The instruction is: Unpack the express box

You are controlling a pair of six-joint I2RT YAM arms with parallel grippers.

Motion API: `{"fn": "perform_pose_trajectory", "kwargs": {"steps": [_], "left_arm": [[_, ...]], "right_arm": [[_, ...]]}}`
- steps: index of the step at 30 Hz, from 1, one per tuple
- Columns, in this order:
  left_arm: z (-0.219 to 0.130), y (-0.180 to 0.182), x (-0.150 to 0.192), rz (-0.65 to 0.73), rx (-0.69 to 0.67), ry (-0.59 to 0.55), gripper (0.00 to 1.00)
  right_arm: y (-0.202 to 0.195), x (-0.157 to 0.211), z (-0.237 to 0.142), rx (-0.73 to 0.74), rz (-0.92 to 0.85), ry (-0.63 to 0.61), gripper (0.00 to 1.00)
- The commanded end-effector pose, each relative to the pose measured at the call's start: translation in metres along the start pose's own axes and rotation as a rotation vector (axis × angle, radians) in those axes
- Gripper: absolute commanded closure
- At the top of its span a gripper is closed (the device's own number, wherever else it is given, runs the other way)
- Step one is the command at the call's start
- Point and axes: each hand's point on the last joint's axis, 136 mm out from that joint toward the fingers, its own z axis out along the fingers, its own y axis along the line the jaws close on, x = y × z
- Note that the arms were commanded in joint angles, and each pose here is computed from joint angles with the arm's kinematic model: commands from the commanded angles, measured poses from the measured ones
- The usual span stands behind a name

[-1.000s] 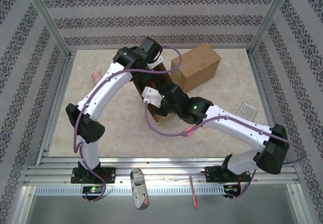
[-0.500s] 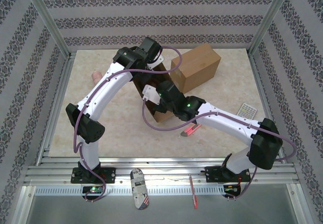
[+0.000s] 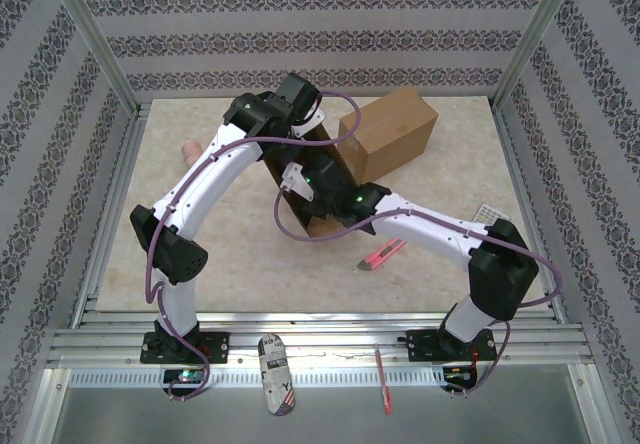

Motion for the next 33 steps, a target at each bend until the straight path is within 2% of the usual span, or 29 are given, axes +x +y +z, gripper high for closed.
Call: {"fn": "perform_pose_trajectory", "kwargs": {"steps": [1,11,16,20,25,28,33], "left_arm": [[-0.014,0.011,-0.001,-0.035,-0.007,-0.027,1.00],[-0.016,0.010,-0.001,-0.036,-0.002,-0.033,1.00],[-0.016,0.010,-0.002,-0.036,0.002,-0.034,1.00],[-0.017,0.010,-0.002,-0.036,0.003,-0.038,1.00],[-0.017,0.010,-0.001,-0.037,0.003,-0.038,1.00],[-0.016,0.010,0.000,-0.034,0.000,-0.032,1.00],[-0.011,0.011,0.002,-0.029,-0.017,-0.014,1.00]], "right_arm": [[-0.010,0.007,0.005,0.022,0.083,0.060,0.87],[0.002,0.015,0.025,-0.033,0.243,0.147,0.46],[0.005,0.025,0.043,-0.006,0.292,0.205,0.35],[0.012,0.039,0.061,-0.007,0.309,0.269,0.31],[0.022,0.050,0.077,-0.026,0.325,0.303,0.34],[0.024,0.049,0.077,-0.036,0.336,0.295,0.49],[0.019,0.039,0.066,-0.040,0.350,0.257,0.82]]}}
